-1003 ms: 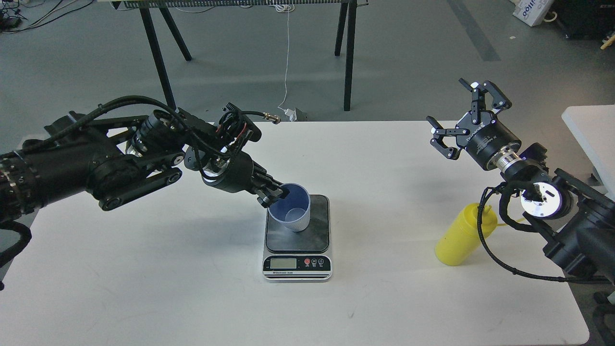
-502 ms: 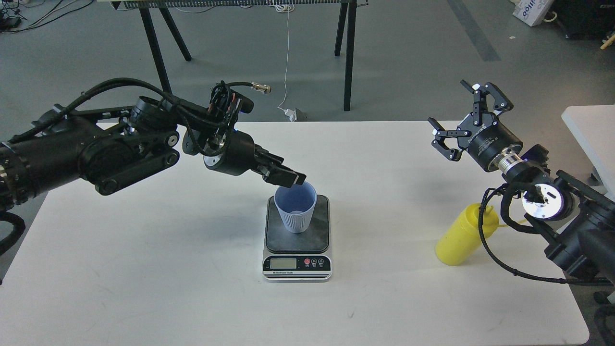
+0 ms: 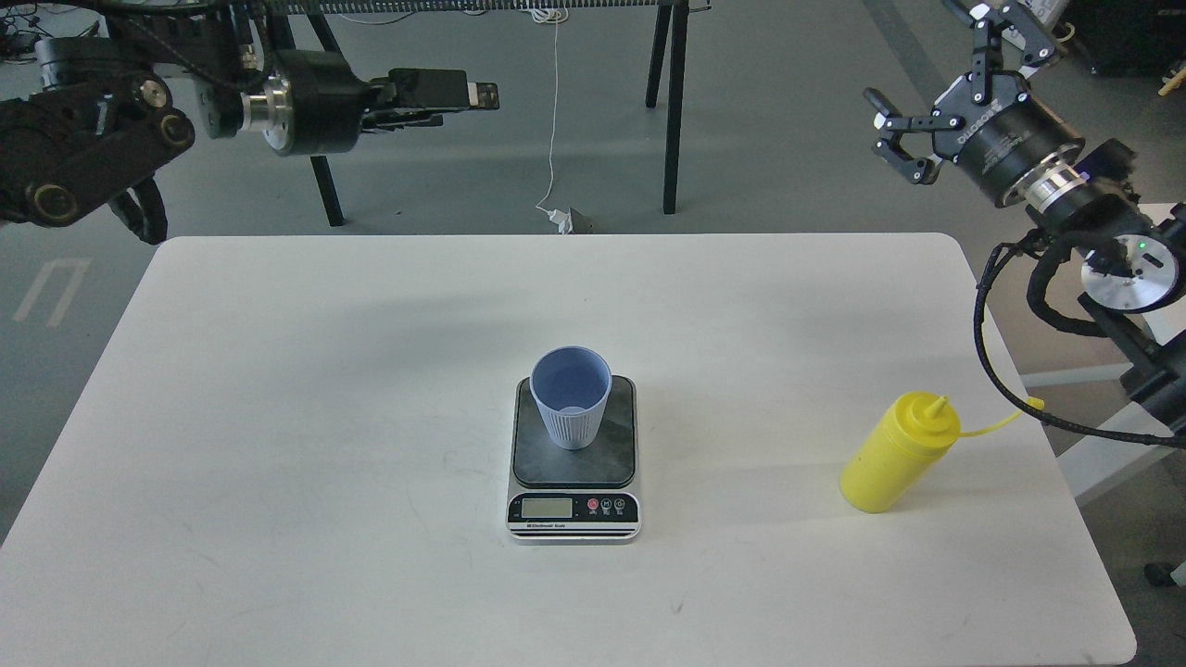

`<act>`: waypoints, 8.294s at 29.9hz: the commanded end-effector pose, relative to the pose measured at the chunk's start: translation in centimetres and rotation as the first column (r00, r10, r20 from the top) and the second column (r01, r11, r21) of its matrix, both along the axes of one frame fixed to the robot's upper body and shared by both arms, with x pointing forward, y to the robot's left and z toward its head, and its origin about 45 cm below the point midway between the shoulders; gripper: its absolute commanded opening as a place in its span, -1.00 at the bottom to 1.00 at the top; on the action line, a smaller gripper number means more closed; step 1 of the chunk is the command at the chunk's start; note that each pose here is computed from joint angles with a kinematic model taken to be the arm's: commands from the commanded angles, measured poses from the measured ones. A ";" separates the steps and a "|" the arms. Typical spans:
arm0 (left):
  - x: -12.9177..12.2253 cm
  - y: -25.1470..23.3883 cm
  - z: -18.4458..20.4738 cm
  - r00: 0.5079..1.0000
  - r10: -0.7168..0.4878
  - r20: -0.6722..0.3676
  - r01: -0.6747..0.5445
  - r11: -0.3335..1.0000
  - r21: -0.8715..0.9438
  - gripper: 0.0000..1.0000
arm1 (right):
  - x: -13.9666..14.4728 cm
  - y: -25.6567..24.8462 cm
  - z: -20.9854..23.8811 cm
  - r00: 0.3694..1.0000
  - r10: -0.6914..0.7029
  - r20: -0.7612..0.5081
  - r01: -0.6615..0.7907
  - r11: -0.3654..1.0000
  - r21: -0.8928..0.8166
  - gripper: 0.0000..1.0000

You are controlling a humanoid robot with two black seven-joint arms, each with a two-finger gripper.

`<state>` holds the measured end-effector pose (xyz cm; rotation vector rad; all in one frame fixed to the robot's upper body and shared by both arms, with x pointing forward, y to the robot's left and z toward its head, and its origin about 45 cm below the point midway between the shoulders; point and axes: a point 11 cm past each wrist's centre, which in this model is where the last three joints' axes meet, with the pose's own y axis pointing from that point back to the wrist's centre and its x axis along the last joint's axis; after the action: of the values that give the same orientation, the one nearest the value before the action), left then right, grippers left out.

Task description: Pour seasoning into cup on scale with both arms

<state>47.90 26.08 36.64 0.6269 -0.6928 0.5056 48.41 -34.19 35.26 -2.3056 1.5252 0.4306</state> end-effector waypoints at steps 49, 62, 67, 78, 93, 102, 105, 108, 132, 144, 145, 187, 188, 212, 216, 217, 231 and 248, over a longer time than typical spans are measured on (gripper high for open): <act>-2.6 7.5 -8.9 0.969 0.172 -0.178 -0.171 0.985 0.025 0.94 | -31.9 -18.0 -21.7 0.735 -0.095 -0.672 0.571 0.621 0.537 0.99; -2.6 7.4 -9.0 0.969 0.172 -0.179 -0.170 0.985 0.022 0.94 | -33.3 -6.8 -27.9 0.671 0.157 -0.725 0.482 0.651 0.587 0.99; -2.7 7.6 -9.2 0.968 0.174 -0.182 -0.172 0.985 0.026 0.94 | -32.3 -6.2 -27.7 0.683 0.169 -0.710 0.454 0.663 0.595 0.99; -3.3 8.0 -10.6 0.960 0.182 -0.212 -0.179 0.983 0.030 0.94 | -28.2 -5.2 -26.1 0.739 0.190 -0.646 0.360 0.699 0.618 0.99; -3.7 9.6 -10.4 0.954 0.213 -0.209 -0.209 0.977 0.043 0.97 | -26.0 -0.8 -26.6 0.763 0.258 -0.593 0.263 0.714 0.648 0.99; -3.9 9.8 -10.9 0.952 0.216 -0.219 -0.211 0.976 0.046 0.97 | -25.6 -1.4 -27.3 0.777 0.194 -0.599 0.309 0.711 0.631 0.96; -4.0 9.8 -11.2 0.950 0.217 -0.224 -0.212 0.976 0.047 0.97 | -25.4 -1.6 -27.6 0.783 0.173 -0.598 0.327 0.704 0.631 0.95; -4.0 9.8 -11.2 0.950 0.216 -0.225 -0.211 0.976 0.046 0.97 | -24.8 -1.9 -27.7 0.792 0.144 -0.594 0.343 0.699 0.628 0.95; -4.3 9.5 -12.0 0.947 0.212 -0.241 -0.207 0.977 0.043 0.97 | -23.2 -0.9 -27.6 0.827 0.082 -0.556 0.318 0.747 0.583 -0.97; -4.3 9.2 -12.0 0.948 0.208 -0.242 -0.204 0.978 0.039 0.97 | -11.5 2.3 -17.1 0.963 0.113 -0.246 0.032 0.856 0.516 -0.98; -4.2 9.2 -12.0 0.948 0.208 -0.242 -0.206 0.978 0.036 0.97 | -10.2 2.7 -15.8 0.970 0.112 -0.217 0.000 0.888 0.459 -0.97; -3.7 7.2 -11.9 0.953 0.177 -0.246 -0.186 0.982 -0.016 0.98 | -4.8 22.4 -9.8 0.774 0.629 -0.073 -0.190 0.120 -0.975 -0.97; -3.7 7.2 -11.9 0.953 0.177 -0.246 -0.186 0.982 -0.016 0.98 | -4.9 22.5 -9.9 0.772 0.631 -0.074 -0.191 0.119 -0.974 -0.97; -3.8 7.3 -12.1 0.951 0.179 -0.250 -0.189 0.982 -0.016 0.98 | -5.8 25.9 -12.7 0.764 0.641 -0.076 -0.211 0.137 -0.968 -0.97; -3.8 7.3 -12.1 0.951 0.180 -0.250 -0.189 0.982 -0.016 0.98 | -5.7 26.0 -12.8 0.772 0.631 -0.069 -0.214 0.157 -0.964 -0.97; -3.8 7.2 -12.1 0.952 0.178 -0.250 -0.188 0.982 -0.017 0.98 | -5.6 26.0 -12.5 0.778 0.625 -0.060 -0.212 0.171 -0.962 -0.97; -3.8 7.2 -12.1 0.952 0.177 -0.249 -0.187 0.982 -0.016 0.98 | 0.2 20.0 -0.5 0.968 0.252 0.009 -0.245 0.946 -0.213 -0.97; -3.8 6.6 -12.5 0.953 0.164 -0.256 -0.172 0.985 -0.012 0.98 | -5.8 8.5 -13.0 0.909 0.270 -0.316 0.002 0.757 0.654 -0.97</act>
<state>44.10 32.62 24.22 0.7060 -0.3906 0.5829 45.25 -25.47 25.66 -1.8415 1.1060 1.2467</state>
